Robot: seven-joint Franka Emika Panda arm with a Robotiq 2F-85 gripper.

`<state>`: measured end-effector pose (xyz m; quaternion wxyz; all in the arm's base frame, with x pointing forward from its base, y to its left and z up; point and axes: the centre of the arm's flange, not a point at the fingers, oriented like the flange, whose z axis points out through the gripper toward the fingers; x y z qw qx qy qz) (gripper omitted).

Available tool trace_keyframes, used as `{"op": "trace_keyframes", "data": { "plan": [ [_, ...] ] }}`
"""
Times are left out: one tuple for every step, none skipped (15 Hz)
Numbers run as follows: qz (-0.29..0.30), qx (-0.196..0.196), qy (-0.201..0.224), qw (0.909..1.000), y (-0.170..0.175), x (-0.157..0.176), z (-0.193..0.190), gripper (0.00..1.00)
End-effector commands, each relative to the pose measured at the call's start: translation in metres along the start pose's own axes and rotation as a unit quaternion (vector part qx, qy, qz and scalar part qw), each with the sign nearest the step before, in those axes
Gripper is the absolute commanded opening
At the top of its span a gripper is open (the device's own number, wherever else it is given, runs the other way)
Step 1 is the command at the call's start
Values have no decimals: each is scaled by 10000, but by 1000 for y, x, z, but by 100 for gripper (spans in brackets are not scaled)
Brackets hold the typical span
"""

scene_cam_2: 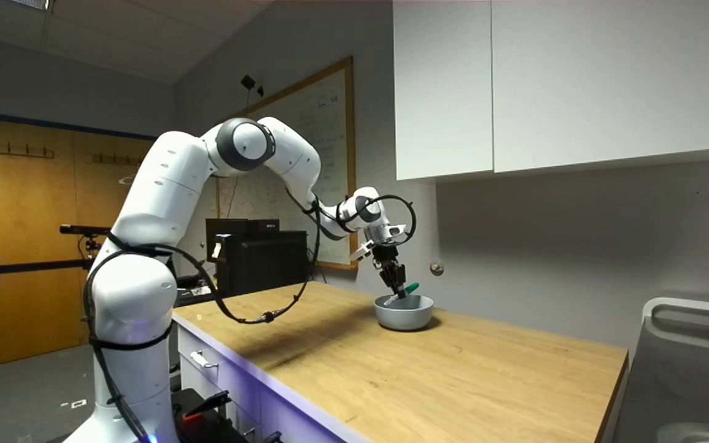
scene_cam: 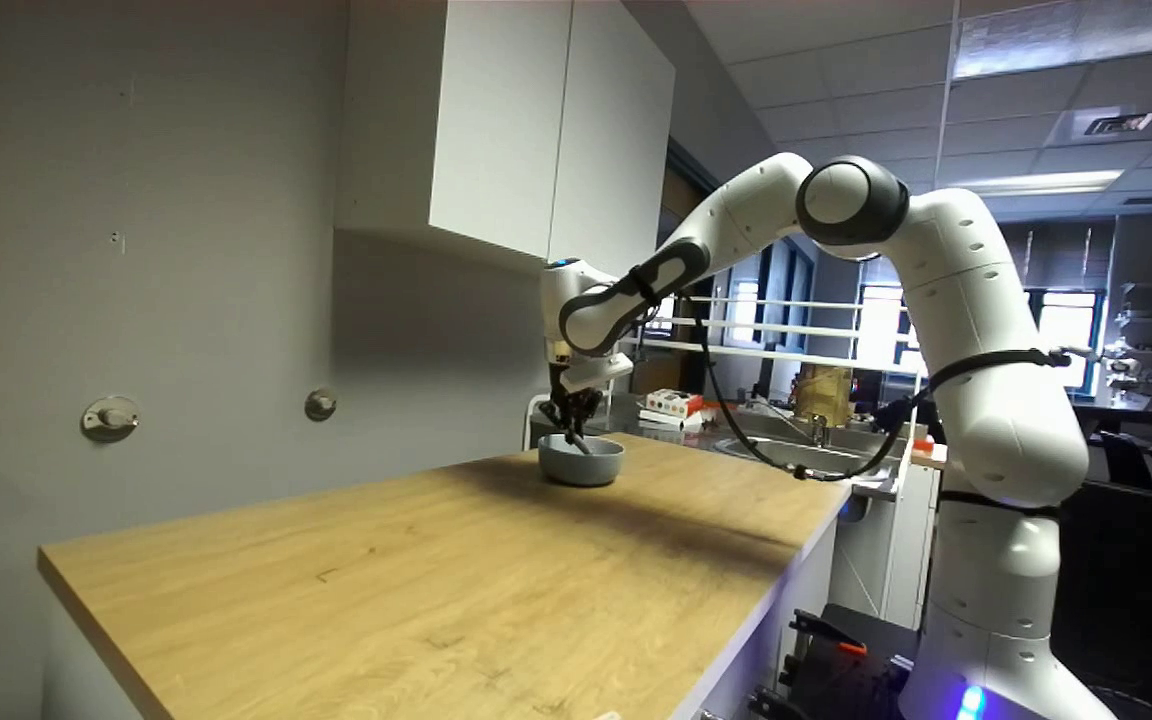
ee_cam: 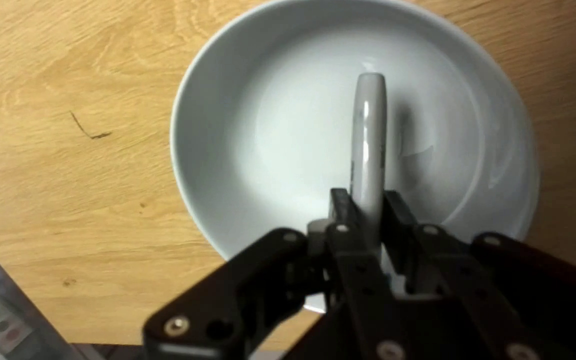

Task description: Put the marker in the bowl

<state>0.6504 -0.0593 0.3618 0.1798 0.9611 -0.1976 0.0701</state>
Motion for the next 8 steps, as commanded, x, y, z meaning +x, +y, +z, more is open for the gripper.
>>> {"op": "trace_keyframes", "data": {
  "plan": [
    [80,1,-203,9998,-10,21,2,51],
    [93,9,-237,9997,-9,21,2,57],
    [97,17,-274,9996,-8,20,-1,66],
    [97,21,-326,9994,-6,18,-4,73],
    [97,45,-380,9992,-3,15,-7,80],
    [89,77,-431,9990,-1,13,-10,88],
    [65,96,-497,9987,1,10,-11,95],
    [73,98,-562,9983,2,8,-12,100]
  ]
}}
